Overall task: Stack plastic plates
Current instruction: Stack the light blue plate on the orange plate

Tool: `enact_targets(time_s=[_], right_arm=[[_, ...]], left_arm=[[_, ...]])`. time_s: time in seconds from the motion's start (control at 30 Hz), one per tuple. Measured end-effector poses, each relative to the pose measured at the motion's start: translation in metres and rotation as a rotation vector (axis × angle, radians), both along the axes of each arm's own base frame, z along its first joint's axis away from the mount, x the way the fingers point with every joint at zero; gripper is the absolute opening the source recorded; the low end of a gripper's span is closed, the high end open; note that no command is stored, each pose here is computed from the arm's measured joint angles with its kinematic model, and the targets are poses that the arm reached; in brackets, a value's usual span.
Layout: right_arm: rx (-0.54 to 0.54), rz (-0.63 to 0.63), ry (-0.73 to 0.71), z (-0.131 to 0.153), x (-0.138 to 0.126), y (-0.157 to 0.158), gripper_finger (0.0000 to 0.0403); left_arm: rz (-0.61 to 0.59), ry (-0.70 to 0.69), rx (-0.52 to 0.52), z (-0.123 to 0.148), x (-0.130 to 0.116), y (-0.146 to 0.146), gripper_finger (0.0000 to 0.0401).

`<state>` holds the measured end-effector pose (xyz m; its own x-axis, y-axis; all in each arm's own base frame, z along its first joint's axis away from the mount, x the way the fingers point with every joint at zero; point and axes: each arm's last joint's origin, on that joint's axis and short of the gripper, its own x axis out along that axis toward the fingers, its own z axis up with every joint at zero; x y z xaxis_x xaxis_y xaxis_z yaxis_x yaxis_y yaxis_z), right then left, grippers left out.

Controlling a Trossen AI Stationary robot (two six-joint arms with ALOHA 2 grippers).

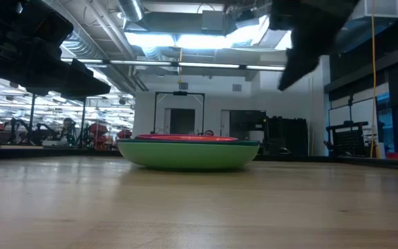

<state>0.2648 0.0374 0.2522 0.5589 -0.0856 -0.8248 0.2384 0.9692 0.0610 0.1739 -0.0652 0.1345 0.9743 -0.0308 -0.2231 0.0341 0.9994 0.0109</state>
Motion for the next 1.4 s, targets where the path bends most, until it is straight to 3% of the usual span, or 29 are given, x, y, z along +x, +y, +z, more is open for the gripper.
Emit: enact_targets(time_s=[0.67, 1.07, 1.4], right_arm=[[0.171, -0.084, 0.303, -0.072, -0.062, 0.064, 0.0142], [0.345, -0.132, 0.312, -0.058, -0.082, 0.082, 0.0142], [0.359, -0.159, 0.273, -0.056, -0.104, 0.092, 0.0142]], left_arm=[[0.0, 0.0, 0.001, 0.0, 0.0, 0.0, 0.0131], [0.0, 0.0, 0.001, 0.0, 0.0, 0.0, 0.0131], [-0.001, 0.0, 0.001, 0.0, 0.0, 0.0, 0.0131]])
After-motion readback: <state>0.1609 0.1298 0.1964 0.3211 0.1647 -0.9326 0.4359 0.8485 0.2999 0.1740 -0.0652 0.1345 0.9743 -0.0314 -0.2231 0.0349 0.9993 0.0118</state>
